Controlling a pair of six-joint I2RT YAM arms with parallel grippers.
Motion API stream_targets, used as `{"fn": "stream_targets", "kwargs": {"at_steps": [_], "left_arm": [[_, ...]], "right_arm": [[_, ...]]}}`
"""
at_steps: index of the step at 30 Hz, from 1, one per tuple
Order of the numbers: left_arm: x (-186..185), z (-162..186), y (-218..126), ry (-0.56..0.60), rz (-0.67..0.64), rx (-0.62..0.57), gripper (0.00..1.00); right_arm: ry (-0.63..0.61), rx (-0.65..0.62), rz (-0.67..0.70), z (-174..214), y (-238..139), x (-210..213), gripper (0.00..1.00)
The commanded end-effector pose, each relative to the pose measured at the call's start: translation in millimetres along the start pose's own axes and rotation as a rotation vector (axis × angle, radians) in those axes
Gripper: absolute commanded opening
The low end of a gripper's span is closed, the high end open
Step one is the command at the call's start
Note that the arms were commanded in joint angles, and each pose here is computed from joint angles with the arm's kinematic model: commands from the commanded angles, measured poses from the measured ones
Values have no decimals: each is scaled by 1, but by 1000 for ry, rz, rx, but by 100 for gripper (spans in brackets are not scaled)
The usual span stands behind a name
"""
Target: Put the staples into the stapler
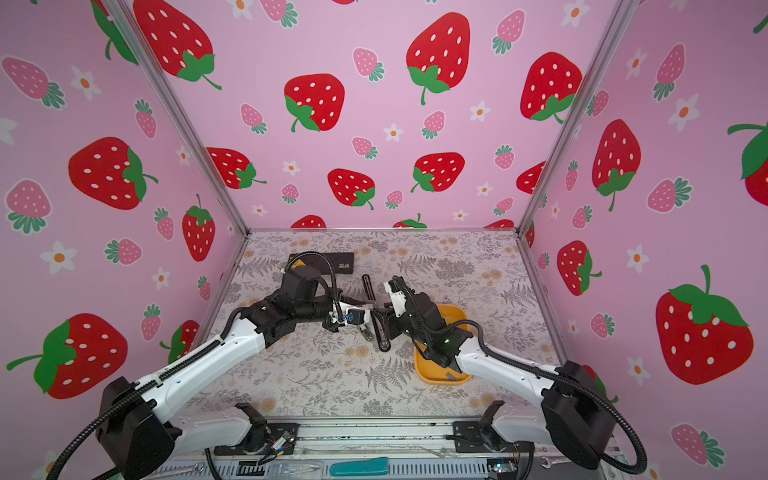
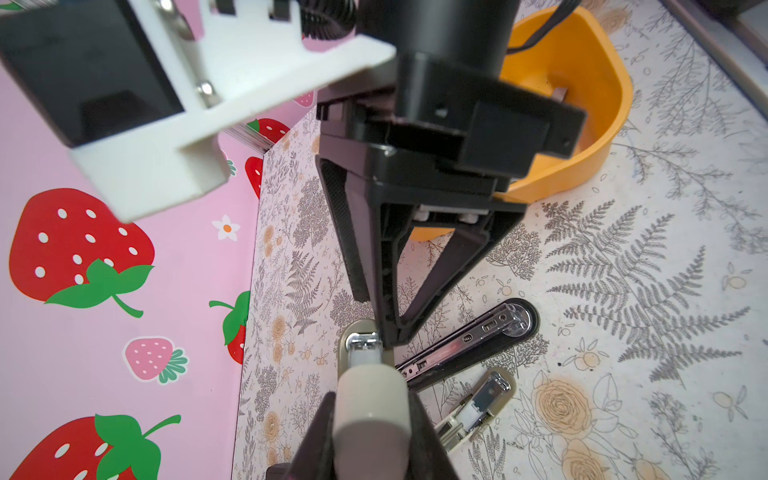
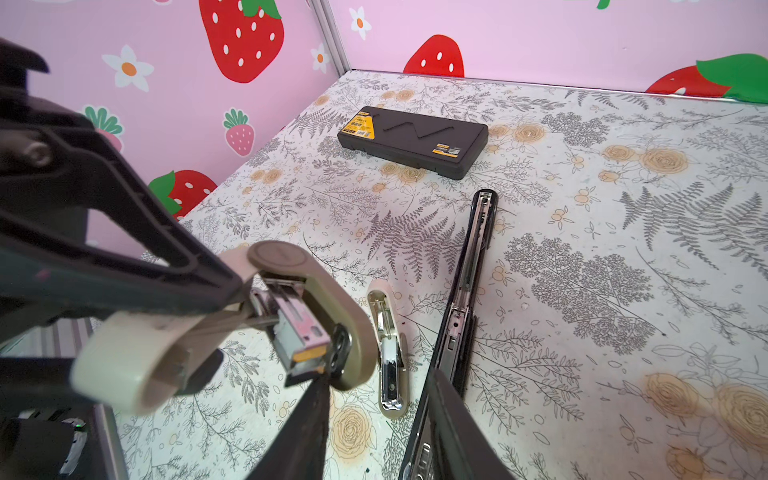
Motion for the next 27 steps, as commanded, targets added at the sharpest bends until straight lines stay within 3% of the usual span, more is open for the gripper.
{"fn": "stream_targets", "kwargs": {"at_steps": [1, 18, 22, 27], "left_arm": [[-16, -9, -4, -25, 91, -75, 0], [-17, -27, -10, -60, 138, -211, 0], [-16, -22, -10, -63, 129, -181, 0], [-13, -15, -11, -56, 100, -134, 0]], "right_arm": [[22, -47, 70, -17, 4, -7, 41], [18, -37, 43, -16, 7, -4, 41], [25, -47, 87, -18, 3, -9, 41], [35, -159, 114, -27, -25, -12, 40]]}}
Point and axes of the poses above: each gripper's point midway between its finger pads, its own y axis out along the fingers, its own x axis along the line the jaws close on, z = x × y, the point moved 7 cm from there along -y, back along the fingers, and after that the axes turned 5 degrees about -y, right-handed, at the moved point
